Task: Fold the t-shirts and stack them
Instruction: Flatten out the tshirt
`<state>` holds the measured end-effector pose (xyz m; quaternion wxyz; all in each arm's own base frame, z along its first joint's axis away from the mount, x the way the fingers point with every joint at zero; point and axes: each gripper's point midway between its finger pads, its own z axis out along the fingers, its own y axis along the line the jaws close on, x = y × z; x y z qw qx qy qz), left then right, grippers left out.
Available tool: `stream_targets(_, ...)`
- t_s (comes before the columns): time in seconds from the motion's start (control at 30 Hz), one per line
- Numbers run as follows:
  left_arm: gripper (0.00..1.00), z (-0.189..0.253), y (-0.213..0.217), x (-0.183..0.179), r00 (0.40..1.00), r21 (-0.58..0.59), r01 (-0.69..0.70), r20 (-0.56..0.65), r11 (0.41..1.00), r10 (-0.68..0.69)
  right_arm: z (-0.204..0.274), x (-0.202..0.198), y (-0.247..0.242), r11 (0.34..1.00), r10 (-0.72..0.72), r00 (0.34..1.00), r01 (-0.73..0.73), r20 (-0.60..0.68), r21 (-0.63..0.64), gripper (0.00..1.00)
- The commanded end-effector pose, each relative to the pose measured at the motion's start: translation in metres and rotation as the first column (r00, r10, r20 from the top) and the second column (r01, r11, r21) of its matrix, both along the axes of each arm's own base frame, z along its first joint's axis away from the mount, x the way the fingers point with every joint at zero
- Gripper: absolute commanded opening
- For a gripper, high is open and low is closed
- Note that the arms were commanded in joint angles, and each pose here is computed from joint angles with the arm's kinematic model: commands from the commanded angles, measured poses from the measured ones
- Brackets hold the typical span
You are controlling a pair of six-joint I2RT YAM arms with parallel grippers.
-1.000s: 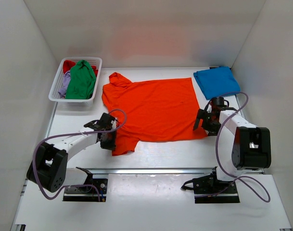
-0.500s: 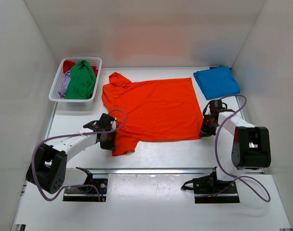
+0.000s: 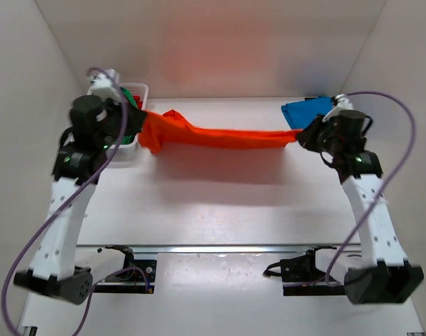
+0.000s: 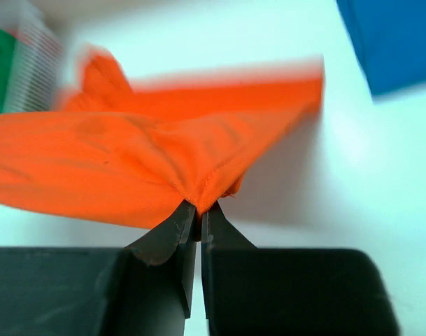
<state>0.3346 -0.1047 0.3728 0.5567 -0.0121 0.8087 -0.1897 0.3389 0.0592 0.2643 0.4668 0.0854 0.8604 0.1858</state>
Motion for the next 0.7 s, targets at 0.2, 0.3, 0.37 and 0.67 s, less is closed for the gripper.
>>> stream_targets(0.2, 0.00, 0.203, 0.023, -0.100, 0.879, -0.139, 0.022, 0.475, 0.990, 0.047, 0.203, -0.085, 0.003, 0.995, 0.038, 0.848, -0.080, 0.528, 0.056, 0.00)
stream_targets(0.3, 0.00, 0.229, 0.024, -0.112, 0.852, -0.156, 0.036, 0.520, 0.987, 0.052, 0.225, -0.094, 0.005, 0.993, 0.064, 0.827, -0.107, 0.558, 0.045, 0.00)
stream_targets(0.37, 0.00, 0.237, 0.021, -0.105, 0.852, -0.162, 0.043, 0.521, 0.986, 0.048, 0.230, -0.092, 0.007, 0.990, 0.090, 0.822, -0.134, 0.563, 0.038, 0.00)
stream_targets(0.67, 0.00, 0.165, 0.000, -0.011, 0.935, -0.079, 0.039, 0.355, 0.996, -0.008, 0.182, -0.030, 0.020, 0.985, 0.136, 0.892, -0.167, 0.432, 0.034, 0.00)
